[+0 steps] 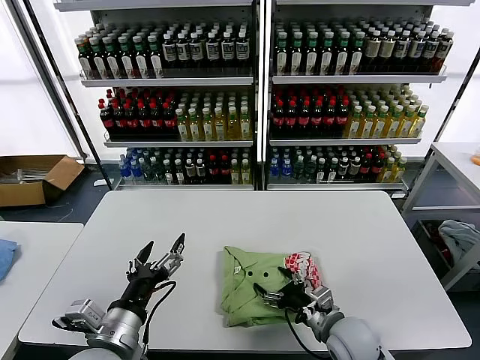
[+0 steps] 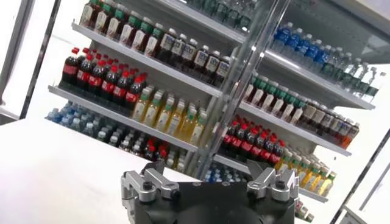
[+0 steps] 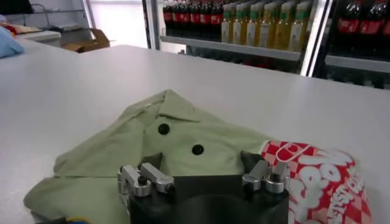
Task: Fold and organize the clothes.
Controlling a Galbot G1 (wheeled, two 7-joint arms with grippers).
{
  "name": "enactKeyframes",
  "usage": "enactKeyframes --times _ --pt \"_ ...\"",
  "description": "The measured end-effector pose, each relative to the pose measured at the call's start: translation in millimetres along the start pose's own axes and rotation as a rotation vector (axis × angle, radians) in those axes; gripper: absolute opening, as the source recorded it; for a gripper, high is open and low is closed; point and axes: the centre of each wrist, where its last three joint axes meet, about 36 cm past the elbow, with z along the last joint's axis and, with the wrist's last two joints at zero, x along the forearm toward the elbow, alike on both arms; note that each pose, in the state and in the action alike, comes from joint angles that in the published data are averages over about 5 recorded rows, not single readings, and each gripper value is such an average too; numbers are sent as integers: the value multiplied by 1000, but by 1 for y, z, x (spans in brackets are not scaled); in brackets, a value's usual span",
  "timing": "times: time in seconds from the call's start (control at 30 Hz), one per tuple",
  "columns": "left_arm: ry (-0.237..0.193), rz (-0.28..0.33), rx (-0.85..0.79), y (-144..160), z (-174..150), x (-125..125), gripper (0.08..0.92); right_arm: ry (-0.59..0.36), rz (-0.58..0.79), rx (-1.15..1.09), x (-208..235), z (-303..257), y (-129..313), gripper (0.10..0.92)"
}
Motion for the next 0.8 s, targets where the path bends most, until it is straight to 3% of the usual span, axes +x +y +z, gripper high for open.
enactKeyframes --times 0.17,0.37,0.57,0.8 --pt "1 4 0 0 1 -2 823 -34 4 -13 2 -5 5 823" --pt "-3 4 -11 5 1 -5 823 -164 30 -10 28 -30 2 823" --pt "-14 6 -29 15 2 -8 823 -280 116 -23 66 -41 -19 823" --pt "-38 1 -67 42 6 -11 823 -348 254 -69 116 -23 -50 823"
